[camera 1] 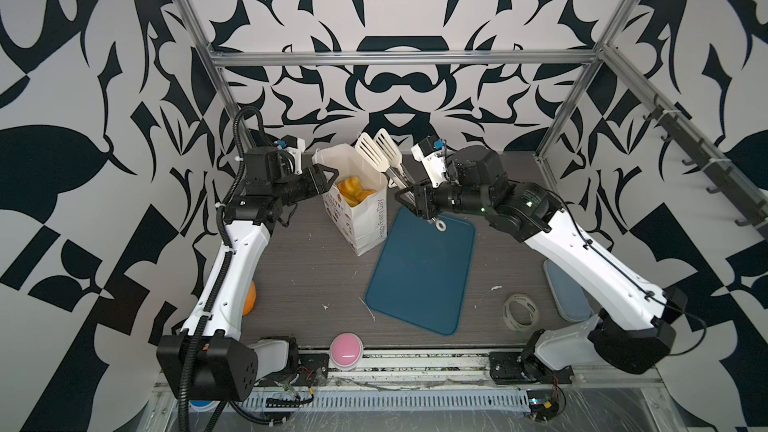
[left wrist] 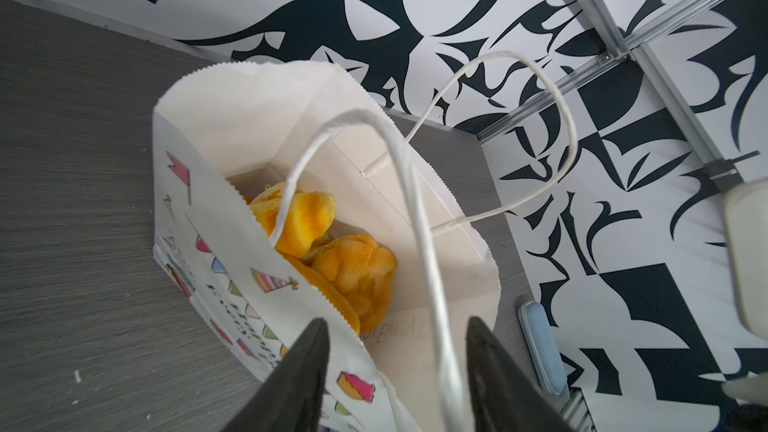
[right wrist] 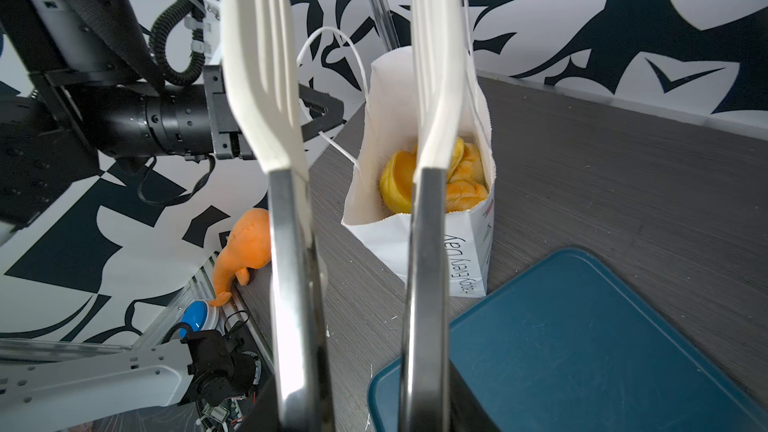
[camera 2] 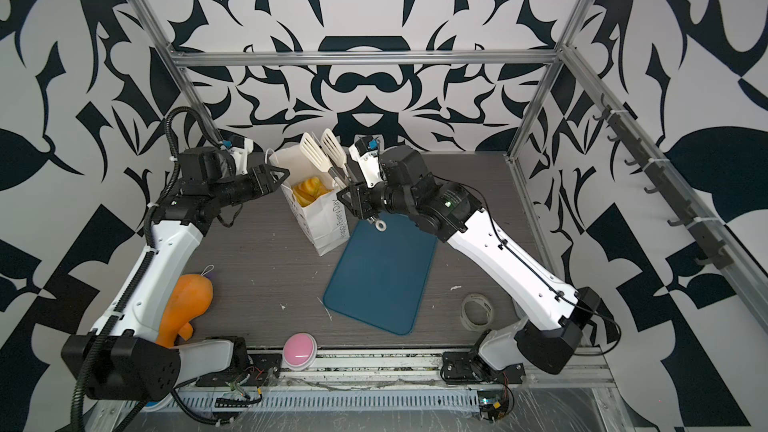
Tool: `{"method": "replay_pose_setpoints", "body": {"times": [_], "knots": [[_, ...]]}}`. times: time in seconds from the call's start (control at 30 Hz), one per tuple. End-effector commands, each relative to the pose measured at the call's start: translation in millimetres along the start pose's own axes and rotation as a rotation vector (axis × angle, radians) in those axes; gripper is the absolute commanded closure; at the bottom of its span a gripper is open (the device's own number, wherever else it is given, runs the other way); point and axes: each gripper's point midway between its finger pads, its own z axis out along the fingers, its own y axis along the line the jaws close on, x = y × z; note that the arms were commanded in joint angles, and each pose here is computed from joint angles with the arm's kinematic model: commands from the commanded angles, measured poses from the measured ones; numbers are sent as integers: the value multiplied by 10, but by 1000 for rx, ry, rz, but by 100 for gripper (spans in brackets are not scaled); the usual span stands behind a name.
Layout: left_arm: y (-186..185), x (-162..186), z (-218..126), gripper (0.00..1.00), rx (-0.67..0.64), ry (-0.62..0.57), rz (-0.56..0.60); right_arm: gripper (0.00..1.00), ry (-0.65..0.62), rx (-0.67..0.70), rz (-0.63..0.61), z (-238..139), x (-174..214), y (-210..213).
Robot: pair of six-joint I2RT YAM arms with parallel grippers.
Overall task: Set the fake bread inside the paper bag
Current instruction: 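Lower the striped roll into the bag held by the left gripper, open tongs, then set the bag down with the left gripper while raising the right tongs away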
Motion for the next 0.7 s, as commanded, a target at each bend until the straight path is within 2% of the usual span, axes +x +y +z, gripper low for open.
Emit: {"method": "replay_pose_setpoints", "body": {"times": [0.0,0.17,0.23,0.47,0.67], "knots": [[-157,-34,-79,34,37,-23,44,56,-95,21,-35,-239,-163,-35],[-251,3,-103,17,32,-34,87,56,-126,84,-13,-448,-144,-291],[-236,20,-125,2,17,-41,91,56,-137,115,3,-524,-129,-431],[-17,144,-302,1,-114,-83,129,56,-153,209,111,-678,-21,-1003],[105,337,-373,1,-155,-71,157,56,-154,290,261,-702,164,-1607]]}}
